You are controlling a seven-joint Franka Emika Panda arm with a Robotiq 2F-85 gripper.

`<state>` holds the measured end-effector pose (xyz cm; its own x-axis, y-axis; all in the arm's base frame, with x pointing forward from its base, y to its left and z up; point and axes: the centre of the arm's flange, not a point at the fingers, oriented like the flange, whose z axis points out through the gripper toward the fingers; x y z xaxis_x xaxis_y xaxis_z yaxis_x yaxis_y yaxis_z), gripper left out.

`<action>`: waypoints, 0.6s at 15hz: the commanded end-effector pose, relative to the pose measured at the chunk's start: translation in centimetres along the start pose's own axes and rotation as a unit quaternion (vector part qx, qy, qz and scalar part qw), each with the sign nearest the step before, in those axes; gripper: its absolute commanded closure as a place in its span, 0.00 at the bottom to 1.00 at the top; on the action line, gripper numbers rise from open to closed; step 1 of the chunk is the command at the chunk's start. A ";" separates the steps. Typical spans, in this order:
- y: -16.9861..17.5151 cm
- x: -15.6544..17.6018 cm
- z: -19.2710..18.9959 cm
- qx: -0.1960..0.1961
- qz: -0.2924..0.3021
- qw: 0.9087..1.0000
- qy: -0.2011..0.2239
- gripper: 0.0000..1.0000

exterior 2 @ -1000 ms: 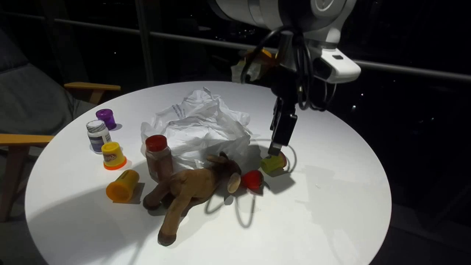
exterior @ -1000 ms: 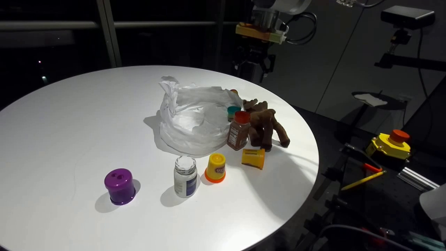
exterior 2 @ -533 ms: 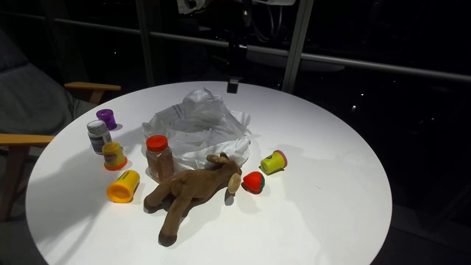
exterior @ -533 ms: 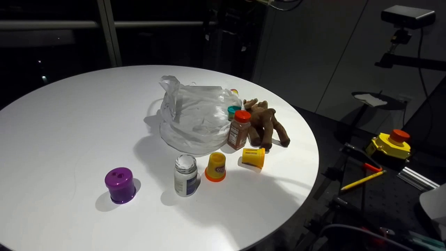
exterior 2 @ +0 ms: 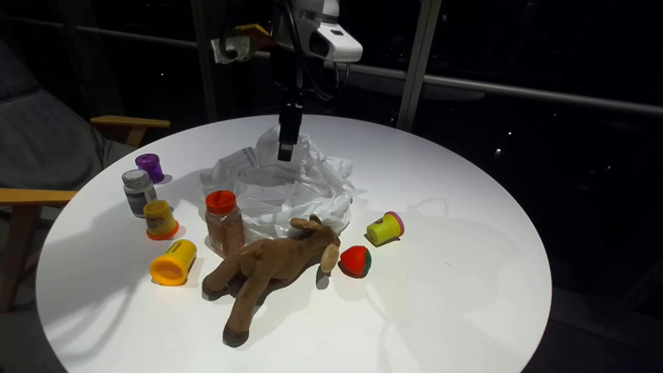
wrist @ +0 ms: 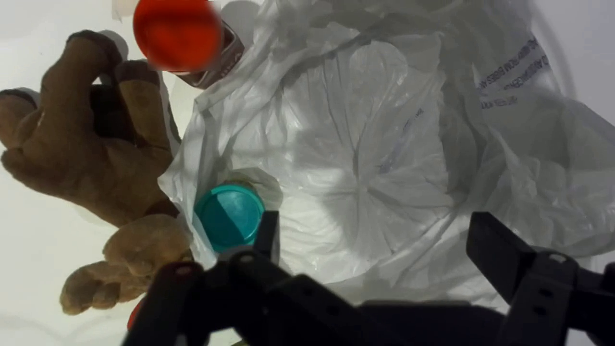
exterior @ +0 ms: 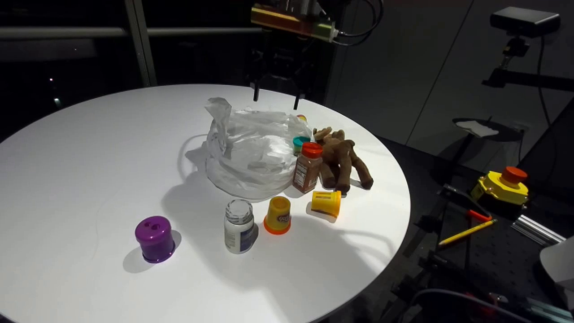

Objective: Remove the contents from the white plastic bag and put them on the table one at a time

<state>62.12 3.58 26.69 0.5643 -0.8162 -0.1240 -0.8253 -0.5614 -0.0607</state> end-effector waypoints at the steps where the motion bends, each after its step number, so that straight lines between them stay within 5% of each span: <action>1: -0.2 0.2 3.1 -0.008 -0.003 1.000 -0.010 0.00; 9: 2.4 -0.2 6.3 -0.064 0.025 0.997 -0.033 0.00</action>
<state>60.62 3.46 19.93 0.5422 -0.8197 -0.1846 -0.8284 -0.5583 0.0456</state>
